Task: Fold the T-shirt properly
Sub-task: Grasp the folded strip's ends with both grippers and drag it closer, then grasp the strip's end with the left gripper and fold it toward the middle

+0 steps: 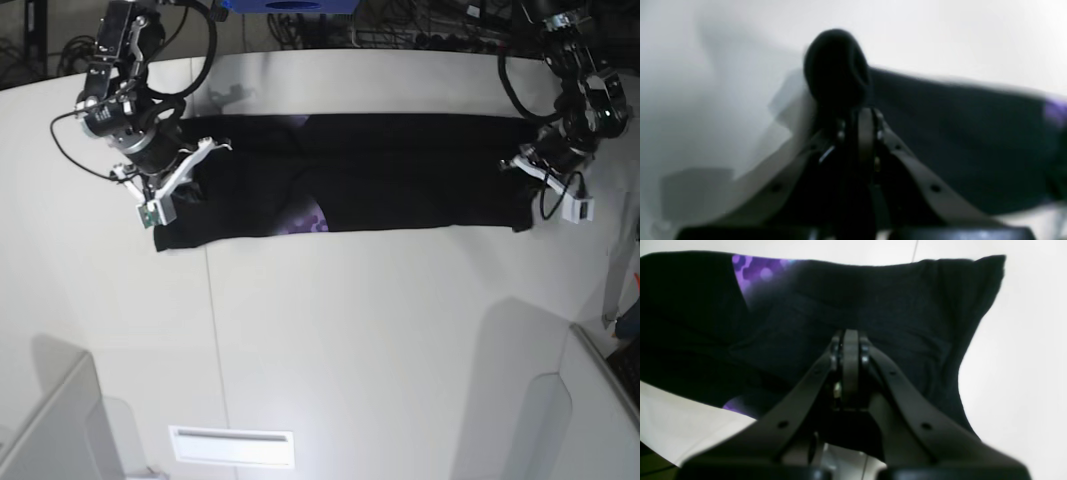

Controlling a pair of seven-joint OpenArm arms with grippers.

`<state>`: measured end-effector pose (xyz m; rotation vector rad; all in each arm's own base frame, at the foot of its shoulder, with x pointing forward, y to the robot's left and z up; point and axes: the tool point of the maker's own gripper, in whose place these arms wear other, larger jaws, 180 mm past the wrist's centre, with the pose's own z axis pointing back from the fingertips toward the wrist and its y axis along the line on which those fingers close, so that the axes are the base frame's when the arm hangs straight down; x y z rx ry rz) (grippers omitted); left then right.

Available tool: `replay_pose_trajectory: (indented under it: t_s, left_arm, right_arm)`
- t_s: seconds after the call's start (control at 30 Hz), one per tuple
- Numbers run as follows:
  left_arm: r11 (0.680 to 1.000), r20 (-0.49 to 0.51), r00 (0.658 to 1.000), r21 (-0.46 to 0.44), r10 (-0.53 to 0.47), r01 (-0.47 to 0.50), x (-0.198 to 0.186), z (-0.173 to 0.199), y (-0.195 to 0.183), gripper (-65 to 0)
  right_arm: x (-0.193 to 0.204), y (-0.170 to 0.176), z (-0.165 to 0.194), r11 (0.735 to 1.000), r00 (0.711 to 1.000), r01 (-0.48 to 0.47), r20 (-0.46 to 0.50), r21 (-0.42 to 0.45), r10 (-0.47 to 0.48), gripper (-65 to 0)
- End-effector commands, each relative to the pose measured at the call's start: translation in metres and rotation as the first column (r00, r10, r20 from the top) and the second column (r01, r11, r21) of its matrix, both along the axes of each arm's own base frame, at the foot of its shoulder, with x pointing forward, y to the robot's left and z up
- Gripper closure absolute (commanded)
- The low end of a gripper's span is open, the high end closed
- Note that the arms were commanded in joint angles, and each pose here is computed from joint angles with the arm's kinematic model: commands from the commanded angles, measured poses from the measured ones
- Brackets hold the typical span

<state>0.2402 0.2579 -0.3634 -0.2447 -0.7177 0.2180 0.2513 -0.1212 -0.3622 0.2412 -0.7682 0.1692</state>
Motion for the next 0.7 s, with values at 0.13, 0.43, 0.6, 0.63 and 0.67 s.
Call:
replay_pose_trajectory:
  t_s: [0.13, 0.43, 0.6, 0.63, 0.67]
  left_arm:
    - [0.991, 0.076, 0.992, -0.081, -0.100, 0.106, 0.021, 0.027, -0.071, 0.0]
    - [0.942, 0.047, 0.971, -0.236, -0.233, 0.237, 0.032, 0.021, -0.169, 0.0]
    - [0.933, 0.014, 0.971, -0.276, -0.237, 0.232, 0.033, 0.008, -0.179, 0.0]
    - [0.929, 0.004, 0.971, -0.288, -0.241, 0.232, 0.032, 0.005, -0.183, 0.0]
    - [0.927, -0.003, 0.970, -0.294, -0.244, 0.233, 0.032, 0.003, -0.185, 0.0]
  right_arm:
    - [0.007, 0.000, 0.011, 1.000, 0.999, 0.001, 0.048, 0.010, -0.002, 0.0]
    - [0.007, 0.000, 0.011, 1.000, 0.999, 0.001, 0.048, 0.010, -0.002, 0.0]
    - [0.007, 0.000, 0.011, 1.000, 0.999, 0.001, 0.046, 0.009, -0.001, 0.0]
    - [0.007, 0.000, 0.011, 1.000, 0.999, 0.001, 0.046, 0.009, -0.001, 0.0]
    - [0.007, 0.000, 0.011, 1.000, 0.999, 0.001, 0.046, 0.009, -0.001, 0.0]
